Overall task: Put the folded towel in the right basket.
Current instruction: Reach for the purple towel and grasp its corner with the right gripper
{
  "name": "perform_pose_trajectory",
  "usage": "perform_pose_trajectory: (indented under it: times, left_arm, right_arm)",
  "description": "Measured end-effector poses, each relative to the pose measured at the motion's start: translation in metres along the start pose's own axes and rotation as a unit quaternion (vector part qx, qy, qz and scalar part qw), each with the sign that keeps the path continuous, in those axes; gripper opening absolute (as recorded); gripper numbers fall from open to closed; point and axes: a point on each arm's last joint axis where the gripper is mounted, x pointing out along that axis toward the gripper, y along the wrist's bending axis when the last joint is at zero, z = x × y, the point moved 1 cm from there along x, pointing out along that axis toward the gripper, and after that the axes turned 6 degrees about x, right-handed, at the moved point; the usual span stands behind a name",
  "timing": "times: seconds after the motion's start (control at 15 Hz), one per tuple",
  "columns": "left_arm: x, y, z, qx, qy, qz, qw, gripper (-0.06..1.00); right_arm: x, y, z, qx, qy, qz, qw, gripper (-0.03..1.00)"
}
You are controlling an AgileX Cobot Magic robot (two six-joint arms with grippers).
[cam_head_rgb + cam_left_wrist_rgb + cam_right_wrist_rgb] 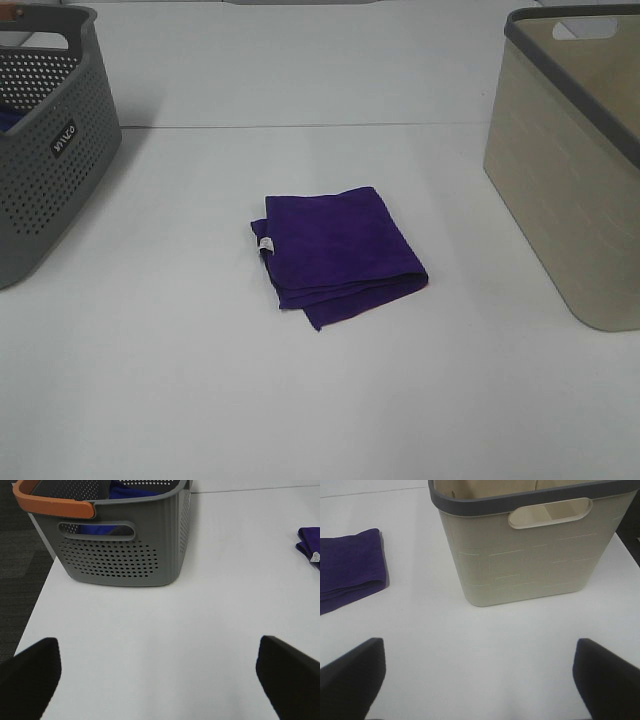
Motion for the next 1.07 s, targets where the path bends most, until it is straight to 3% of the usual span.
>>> perform_pose_trajectory:
  times: [1.07]
  left_arm:
    - [0.0000,0.0000,0.0000,0.000,0.000,0.000,1.000,0.99]
  right_arm:
    - [0.0000,0.0000,0.0000,0.000,0.000,0.000,1.000,0.98]
